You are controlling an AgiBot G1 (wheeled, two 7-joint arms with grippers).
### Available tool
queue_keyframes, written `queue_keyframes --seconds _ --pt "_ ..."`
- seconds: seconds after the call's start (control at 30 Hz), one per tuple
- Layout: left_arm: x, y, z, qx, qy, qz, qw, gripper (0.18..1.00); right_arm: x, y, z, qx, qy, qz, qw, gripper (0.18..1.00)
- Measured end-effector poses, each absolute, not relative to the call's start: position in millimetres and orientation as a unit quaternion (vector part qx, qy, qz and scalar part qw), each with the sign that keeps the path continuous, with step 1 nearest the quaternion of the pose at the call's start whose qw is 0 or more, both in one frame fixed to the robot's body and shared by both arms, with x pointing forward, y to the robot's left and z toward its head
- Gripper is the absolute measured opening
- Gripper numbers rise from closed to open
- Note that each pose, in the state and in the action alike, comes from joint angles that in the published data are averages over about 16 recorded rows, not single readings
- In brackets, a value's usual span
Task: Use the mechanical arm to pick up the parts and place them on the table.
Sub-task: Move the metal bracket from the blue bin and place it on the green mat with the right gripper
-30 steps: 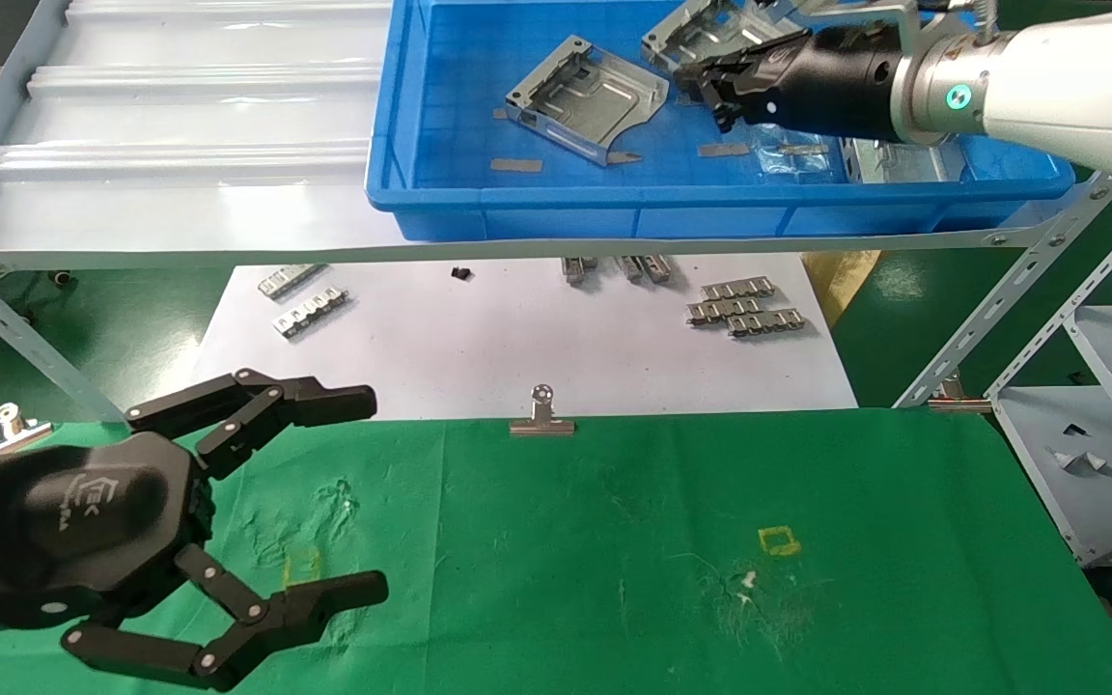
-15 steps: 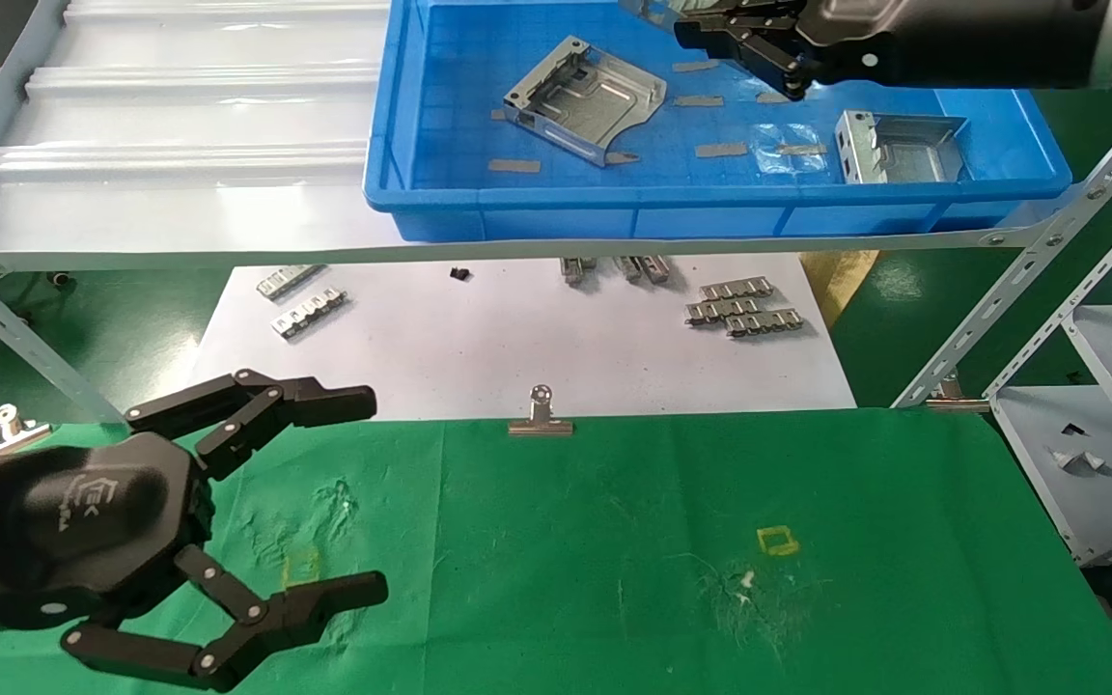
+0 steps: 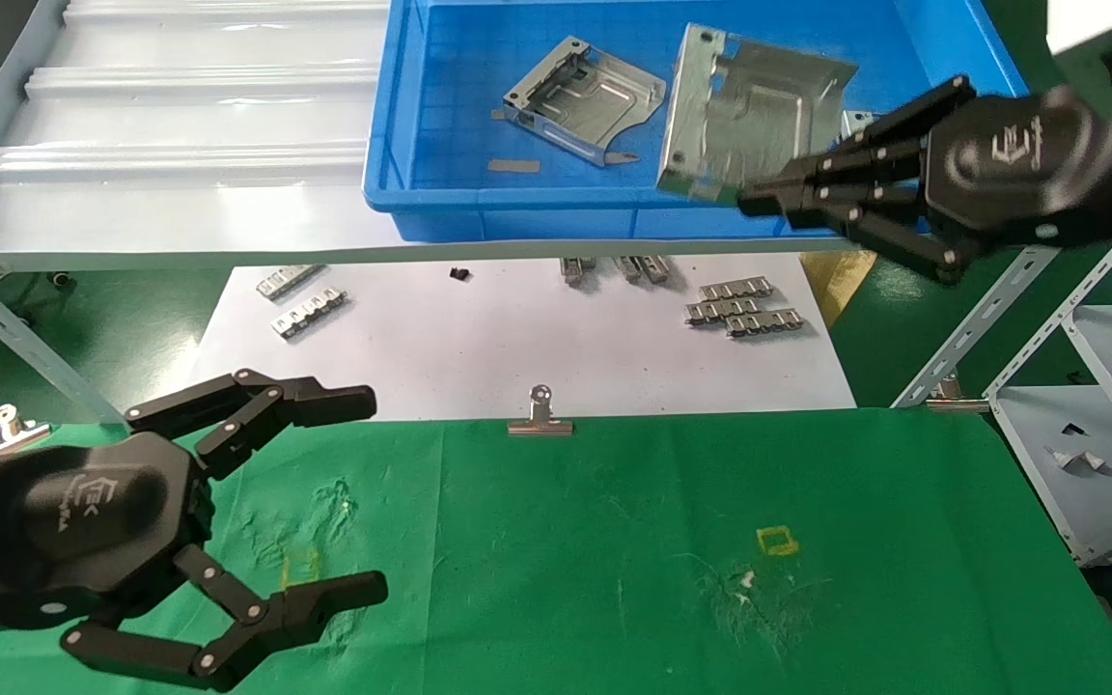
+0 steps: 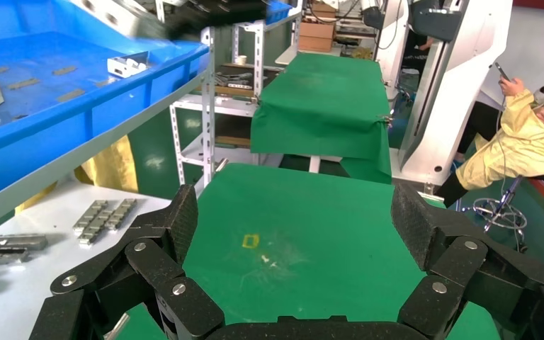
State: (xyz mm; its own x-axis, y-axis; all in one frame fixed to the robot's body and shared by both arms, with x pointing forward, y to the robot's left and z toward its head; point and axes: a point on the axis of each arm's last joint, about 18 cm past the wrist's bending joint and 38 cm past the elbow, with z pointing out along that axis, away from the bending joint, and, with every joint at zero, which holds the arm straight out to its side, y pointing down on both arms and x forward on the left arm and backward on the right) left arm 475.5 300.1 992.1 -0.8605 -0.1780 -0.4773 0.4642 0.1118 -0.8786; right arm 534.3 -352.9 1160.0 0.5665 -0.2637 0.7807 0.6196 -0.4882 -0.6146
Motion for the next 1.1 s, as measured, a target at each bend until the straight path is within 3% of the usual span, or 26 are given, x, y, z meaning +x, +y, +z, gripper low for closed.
queue_keyframes --seconds 0.33,0.73,1.1 --pt "475.5 300.1 992.1 0.102 0.705 -0.659 0.244 1.001 498.9 -342.3 1075.0 -0.816 -0.133 -0.345 0.445 0.193" --pt "475.5 300.1 992.1 0.102 0.705 -0.659 0.244 1.001 538.4 -355.7 985.8 -0.901 -0.141 -0.275 0.305 0.193" --pt "475.5 300.1 992.1 0.102 0.705 -0.659 0.244 1.001 581.4 -361.9 960.6 -0.913 -0.173 -0.271 0.251 0.193"
